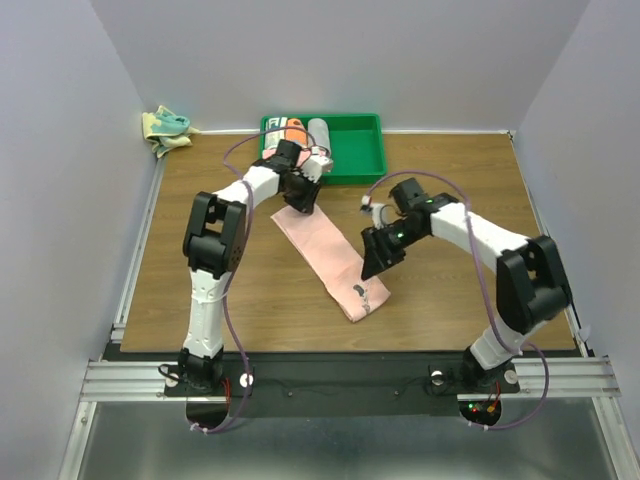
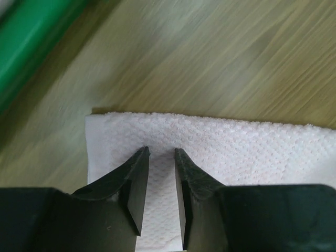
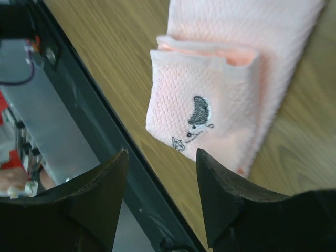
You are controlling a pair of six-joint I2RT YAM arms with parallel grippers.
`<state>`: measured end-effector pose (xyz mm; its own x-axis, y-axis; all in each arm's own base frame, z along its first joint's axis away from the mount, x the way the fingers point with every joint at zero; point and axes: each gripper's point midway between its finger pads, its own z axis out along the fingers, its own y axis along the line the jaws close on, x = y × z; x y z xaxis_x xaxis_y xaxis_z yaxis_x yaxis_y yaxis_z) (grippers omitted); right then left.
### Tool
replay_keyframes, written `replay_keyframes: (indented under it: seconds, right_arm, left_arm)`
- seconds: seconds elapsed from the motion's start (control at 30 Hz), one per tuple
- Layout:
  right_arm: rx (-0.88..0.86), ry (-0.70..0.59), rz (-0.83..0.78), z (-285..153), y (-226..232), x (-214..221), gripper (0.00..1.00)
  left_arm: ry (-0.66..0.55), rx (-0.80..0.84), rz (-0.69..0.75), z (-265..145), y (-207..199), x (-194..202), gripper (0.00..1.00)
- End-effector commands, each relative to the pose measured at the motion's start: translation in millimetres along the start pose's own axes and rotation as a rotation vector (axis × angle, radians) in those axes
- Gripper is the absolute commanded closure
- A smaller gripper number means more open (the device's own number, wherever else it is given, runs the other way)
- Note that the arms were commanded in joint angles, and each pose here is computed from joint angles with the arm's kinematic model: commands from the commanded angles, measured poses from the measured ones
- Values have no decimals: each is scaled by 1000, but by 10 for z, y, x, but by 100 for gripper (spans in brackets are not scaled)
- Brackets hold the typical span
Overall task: Roll the towels
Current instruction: Fold the towel
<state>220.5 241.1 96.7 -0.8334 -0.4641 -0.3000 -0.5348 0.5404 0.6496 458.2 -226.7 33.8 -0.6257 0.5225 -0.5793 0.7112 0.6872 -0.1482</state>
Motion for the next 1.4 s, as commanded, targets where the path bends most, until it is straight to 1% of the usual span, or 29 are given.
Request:
replay_keyframes:
  seconds: [0.0,0.03,0.07,0.1,0.13,0.2,0.23,0.27,0.3,0.33,0.37,0.43,0.47,0.5,0.53,0.57,0.6,0.63,0.67,0.7,0.73,0.8,0.9,0.93,1.13,1.23,1.27,1.37]
  right_arm:
    - [31,-236,-44,-664,98,-405,40]
    - [80,-286,-4,-817,-59,-446,41]
    - [115,-310,15,-885,-138,-450,42]
    - [150,-312,41,-879,-253,-419,42]
    - [188,-306,57,-880,-366,-380,43]
    - [165,-264,78,-757,-430,-285,44]
    - [135,-238,97,-672,-442,-193,44]
    - [122,-225,108,-622,-461,-159,46]
    - [110,-204,127,-540,-522,-122,48]
    - [91,-185,144,-469,-545,-71,48]
    - [81,-174,155,-426,-566,-44,48]
    - [55,-149,185,-321,-623,0,49]
    - [42,-139,195,-284,-633,27,50]
    - [31,-130,204,-256,-638,49,51]
    - [15,-125,208,-233,-628,57,51]
    - [7,-108,221,-186,-643,94,51]
    - [-1,-98,222,-155,-633,116,51]
    - [-21,-91,229,-130,-603,142,50]
    - [-34,-82,231,-92,-586,161,50]
    - [-53,-58,244,-10,-557,224,48]
    - [-62,-48,251,35,-551,248,48]
    - [-83,-16,267,160,-539,332,48]
    - [-108,3,281,234,-523,353,49]
    - [-128,16,293,277,-511,364,51]
    - [-211,51,309,437,-436,353,55]
    - [-221,49,286,528,-417,305,56]
    - [-233,59,324,562,-407,283,56]
    - [-236,59,337,597,-435,239,56]
  left_arm:
    - [-31,77,57,165,-333,-329,60]
    - [-65,84,87,167,-418,-530,59]
    - [-61,100,94,241,-470,-547,57]
    - [-68,108,90,229,-503,-612,55]
    - [-104,114,97,174,-532,-776,54]
    - [-139,109,87,68,-551,-923,50]
    - [-164,74,92,-79,-531,-1023,45]
    - [-187,49,95,-167,-505,-1094,42]
    - [-187,34,93,-219,-499,-1078,40]
    - [-227,3,106,-450,-491,-1192,36]
    - [-242,-8,108,-558,-486,-1214,32]
    - [-244,-18,84,-661,-480,-1099,22]
    - [-280,-30,91,-865,-510,-1149,19]
    - [-241,-38,76,-832,-496,-963,19]
    - [-229,-39,77,-852,-510,-897,21]
    - [-221,-37,86,-899,-537,-837,31]
    - [-175,-27,70,-825,-558,-633,40]
    - [-162,-8,64,-802,-595,-556,49]
    - [-142,12,60,-765,-635,-469,55]
    - [-102,44,47,-678,-686,-284,60]
    - [-88,59,41,-635,-716,-206,62]
    - [-73,78,28,-531,-761,-28,63]
    - [-64,98,27,-418,-820,65,63]
    - [-53,111,18,-361,-848,106,63]
    - [-43,130,3,-171,-904,137,63]
    - [-31,109,-12,-58,-840,171,63]
    - [-19,79,-25,-8,-764,205,66]
    - [-33,22,-57,24,-519,150,67]
